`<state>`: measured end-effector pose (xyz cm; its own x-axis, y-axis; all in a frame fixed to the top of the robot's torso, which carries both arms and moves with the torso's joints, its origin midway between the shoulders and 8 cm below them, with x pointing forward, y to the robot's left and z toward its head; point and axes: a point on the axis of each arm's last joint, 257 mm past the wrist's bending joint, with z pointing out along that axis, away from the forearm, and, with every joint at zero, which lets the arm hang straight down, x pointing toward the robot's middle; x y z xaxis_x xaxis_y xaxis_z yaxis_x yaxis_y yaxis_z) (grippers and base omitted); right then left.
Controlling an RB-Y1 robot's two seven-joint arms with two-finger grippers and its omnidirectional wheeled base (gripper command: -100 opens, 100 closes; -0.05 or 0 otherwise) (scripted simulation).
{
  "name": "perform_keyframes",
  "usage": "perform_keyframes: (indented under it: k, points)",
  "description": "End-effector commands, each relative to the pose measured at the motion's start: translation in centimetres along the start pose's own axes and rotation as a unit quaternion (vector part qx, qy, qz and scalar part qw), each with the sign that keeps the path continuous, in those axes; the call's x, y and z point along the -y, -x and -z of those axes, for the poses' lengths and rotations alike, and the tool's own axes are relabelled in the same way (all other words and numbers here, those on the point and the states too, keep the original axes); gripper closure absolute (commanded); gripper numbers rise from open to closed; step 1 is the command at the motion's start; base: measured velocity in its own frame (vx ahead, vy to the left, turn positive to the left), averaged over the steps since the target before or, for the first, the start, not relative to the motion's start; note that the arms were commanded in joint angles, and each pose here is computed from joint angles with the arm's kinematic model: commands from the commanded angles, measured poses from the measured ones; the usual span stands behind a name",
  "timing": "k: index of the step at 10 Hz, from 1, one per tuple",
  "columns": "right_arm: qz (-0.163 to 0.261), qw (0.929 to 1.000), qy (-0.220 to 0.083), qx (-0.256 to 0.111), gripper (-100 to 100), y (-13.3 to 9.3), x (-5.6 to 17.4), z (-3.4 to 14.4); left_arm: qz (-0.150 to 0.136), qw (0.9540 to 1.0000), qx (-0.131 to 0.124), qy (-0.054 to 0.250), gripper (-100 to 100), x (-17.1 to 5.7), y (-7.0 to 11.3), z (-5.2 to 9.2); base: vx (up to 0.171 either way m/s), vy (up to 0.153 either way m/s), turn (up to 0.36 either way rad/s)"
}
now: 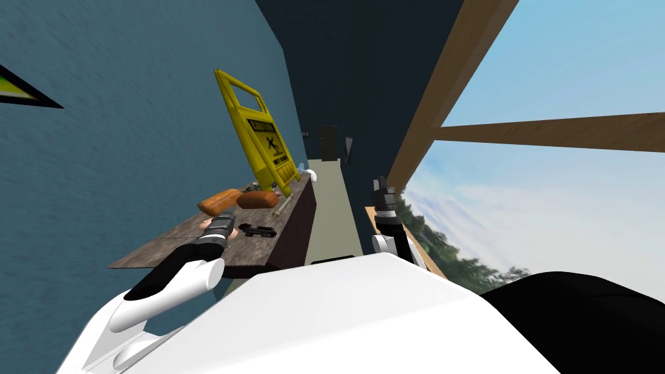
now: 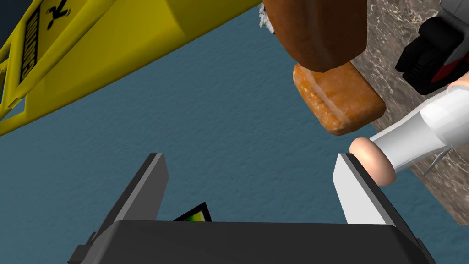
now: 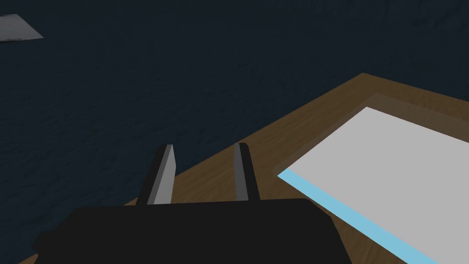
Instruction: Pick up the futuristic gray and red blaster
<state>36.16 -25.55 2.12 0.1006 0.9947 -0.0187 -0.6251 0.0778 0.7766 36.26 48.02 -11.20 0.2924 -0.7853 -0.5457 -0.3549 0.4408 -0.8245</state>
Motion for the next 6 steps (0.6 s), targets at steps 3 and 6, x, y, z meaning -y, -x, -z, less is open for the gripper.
perform_keyframes:
  k: [3, 6]
  points:
    - [0.000, 1.0000, 0.000, 0.000, 0, 0.0, 0.0, 0.0, -0.010, 0.9987, -0.004, 0.050, -100, -2.7, 0.7, 0.2, 0.070, -0.061, 0.045]
    - [0.000, 1.0000, 0.000, 0.000, 0, 0.0, 0.0, 0.0, -0.019, 0.9956, -0.007, 0.091, -100, -5.0, 1.3, 0.7, 0.064, -0.047, 0.038]
